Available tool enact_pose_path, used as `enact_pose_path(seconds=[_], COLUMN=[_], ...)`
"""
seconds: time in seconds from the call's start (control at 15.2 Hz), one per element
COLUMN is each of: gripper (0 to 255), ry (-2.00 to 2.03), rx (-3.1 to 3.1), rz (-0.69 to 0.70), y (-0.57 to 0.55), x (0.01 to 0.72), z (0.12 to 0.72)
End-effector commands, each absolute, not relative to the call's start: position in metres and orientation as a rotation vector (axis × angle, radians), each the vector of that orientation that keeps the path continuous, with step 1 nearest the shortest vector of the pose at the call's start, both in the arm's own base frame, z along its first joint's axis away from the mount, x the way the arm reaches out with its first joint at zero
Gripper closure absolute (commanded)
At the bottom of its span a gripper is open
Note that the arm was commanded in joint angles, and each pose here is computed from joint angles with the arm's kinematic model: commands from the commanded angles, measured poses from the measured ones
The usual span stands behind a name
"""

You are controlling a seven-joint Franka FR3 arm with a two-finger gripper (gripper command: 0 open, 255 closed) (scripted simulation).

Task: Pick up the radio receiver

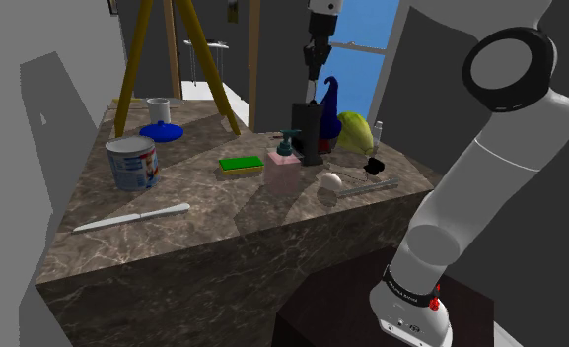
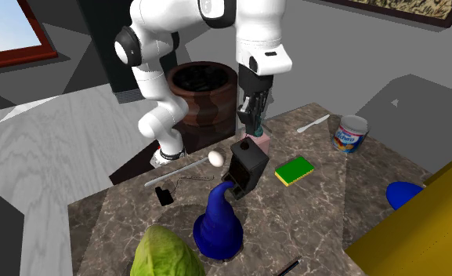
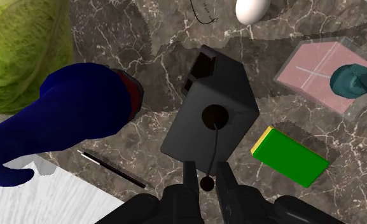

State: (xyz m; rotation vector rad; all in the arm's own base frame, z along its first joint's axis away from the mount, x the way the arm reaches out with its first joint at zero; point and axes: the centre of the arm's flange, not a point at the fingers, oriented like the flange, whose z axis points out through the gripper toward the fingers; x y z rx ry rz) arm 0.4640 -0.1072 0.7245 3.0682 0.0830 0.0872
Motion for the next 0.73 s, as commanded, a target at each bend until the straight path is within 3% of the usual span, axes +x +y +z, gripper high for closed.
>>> enact_pose_path(seconds=[0.0, 0.66], gripper=[255, 255], ry=[0.083, 0.083], rx=[3.068, 3.068], rz=[0.089, 0.089], y=[-0.107, -0.107], x=[0.463, 0.463], z=[0.736, 0.779])
